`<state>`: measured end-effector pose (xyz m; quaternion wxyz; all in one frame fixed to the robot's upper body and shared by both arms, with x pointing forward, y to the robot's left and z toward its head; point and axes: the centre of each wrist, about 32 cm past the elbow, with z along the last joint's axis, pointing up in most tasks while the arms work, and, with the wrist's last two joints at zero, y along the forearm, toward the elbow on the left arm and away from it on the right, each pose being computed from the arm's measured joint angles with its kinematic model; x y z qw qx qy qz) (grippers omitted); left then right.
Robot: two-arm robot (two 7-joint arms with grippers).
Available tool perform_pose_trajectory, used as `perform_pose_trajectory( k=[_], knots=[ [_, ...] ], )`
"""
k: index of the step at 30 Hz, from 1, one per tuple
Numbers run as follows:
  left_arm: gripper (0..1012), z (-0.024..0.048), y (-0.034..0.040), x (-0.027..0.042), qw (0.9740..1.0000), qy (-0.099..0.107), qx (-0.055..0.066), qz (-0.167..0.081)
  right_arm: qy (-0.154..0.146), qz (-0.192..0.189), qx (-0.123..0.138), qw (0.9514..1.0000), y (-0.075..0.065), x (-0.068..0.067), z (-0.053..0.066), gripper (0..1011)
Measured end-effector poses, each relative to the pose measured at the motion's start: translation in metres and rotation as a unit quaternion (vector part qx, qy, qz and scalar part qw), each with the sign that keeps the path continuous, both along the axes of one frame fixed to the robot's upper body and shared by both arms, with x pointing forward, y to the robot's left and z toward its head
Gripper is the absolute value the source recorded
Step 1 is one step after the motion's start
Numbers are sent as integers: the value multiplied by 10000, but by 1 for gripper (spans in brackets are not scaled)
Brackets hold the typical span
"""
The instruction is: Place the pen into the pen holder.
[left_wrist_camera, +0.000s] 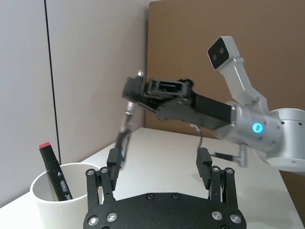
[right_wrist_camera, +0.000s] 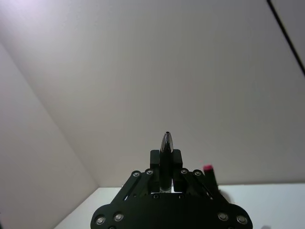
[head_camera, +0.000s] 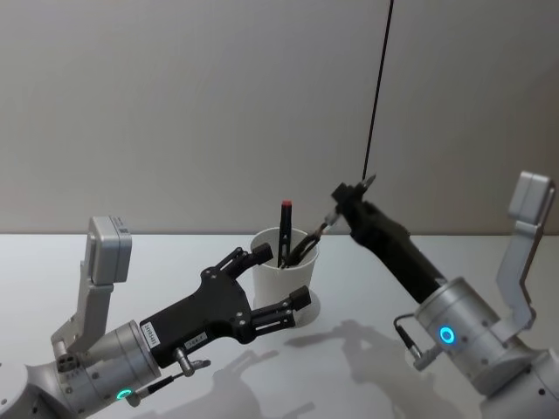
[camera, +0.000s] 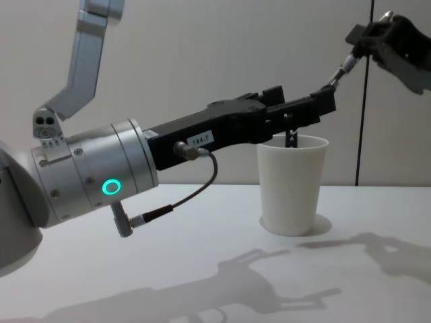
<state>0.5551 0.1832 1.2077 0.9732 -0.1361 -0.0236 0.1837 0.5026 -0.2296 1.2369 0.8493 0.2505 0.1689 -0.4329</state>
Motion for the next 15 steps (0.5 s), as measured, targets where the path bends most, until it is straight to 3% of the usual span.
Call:
perform_pose_trajectory(
  k=[8, 15],
  knots=[
    [1002, 0, 0, 0, 10000, 0, 0, 0, -373, -406, -301, 9980, -2, 227, 58, 144],
    [1001, 0, 0, 0, 10000, 0, 0, 0, -698, -649, -654, 9933, 33, 411, 94, 143]
  ],
)
